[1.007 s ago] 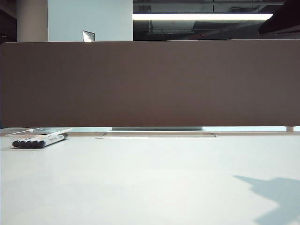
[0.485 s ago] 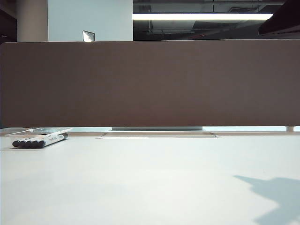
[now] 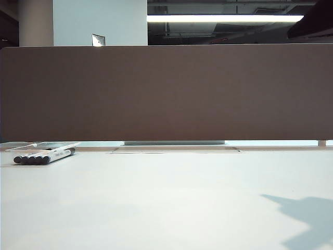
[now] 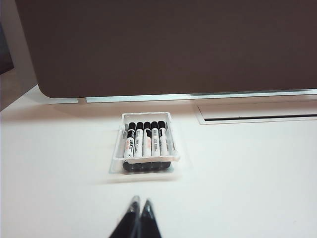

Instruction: Pick up the black marker on the right and put it into the packaging box on the left, making sure the marker fit the shape of the box's grooves.

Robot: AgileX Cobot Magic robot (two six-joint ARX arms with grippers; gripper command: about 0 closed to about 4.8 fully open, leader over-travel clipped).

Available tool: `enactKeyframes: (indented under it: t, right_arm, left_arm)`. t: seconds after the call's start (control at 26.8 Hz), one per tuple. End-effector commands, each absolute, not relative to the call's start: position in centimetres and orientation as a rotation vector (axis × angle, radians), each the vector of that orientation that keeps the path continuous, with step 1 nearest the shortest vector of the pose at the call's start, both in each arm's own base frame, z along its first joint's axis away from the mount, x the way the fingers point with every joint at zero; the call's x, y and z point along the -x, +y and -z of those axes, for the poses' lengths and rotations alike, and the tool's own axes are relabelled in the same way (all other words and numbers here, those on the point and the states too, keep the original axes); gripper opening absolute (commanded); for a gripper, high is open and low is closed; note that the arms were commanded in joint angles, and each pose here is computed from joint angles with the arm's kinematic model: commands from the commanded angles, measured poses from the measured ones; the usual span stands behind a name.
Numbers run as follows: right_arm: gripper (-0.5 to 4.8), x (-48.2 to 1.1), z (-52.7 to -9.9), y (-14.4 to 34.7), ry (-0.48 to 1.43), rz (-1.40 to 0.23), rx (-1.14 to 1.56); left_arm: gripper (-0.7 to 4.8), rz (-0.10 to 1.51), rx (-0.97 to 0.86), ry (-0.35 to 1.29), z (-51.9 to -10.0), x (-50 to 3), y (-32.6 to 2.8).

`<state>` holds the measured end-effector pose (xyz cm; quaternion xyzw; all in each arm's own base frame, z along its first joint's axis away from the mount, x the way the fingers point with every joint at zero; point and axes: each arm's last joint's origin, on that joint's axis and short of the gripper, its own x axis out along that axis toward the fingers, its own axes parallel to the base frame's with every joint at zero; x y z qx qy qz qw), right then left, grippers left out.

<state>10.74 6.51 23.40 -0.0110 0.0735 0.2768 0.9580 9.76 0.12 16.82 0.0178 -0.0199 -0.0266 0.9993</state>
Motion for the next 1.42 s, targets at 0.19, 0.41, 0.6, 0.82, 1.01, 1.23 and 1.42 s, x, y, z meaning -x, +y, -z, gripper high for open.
enactKeyframes:
  t: [0.19, 0.41, 0.6, 0.82, 1.01, 1.23, 1.42]
  right_arm:
    - [-0.05, -10.8, -22.4, 4.7, 0.109, -0.106, 0.039]
    - [-0.05, -10.1, -21.0, 2.8, 0.004, 0.088, -0.012]
    - [-0.05, -9.6, -20.5, 1.3, -0.069, 0.142, -0.037]
    - [-0.05, -9.5, -18.7, 0.5, -0.097, 0.051, -0.027]
    - [-0.05, -9.8, -17.2, 0.5, -0.073, 0.036, -0.035]
    - [-0.05, -9.8, -16.8, 0.5, -0.043, 0.045, -0.032]
    - [-0.05, -9.7, -17.0, 0.1, -0.067, 0.073, -0.033]
  left_arm:
    - [-0.06, 0.052, -0.041, -0.052, -16.9, -9.8, 0.1]
    - [-0.06, 0.052, -0.041, -0.051, -16.9, -9.8, 0.1]
    - [-0.06, 0.052, -0.041, -0.052, -16.9, -9.8, 0.1]
    - [-0.05, 0.052, -0.041, -0.052, -16.9, -9.8, 0.1]
    - [-0.05, 0.052, -0.041, -0.052, -16.9, -9.8, 0.1]
    - [-0.06, 0.052, -0.041, -0.052, -16.9, -9.8, 0.1]
    - [-0.06, 0.052, -0.041, -0.052, -16.9, -9.8, 0.1]
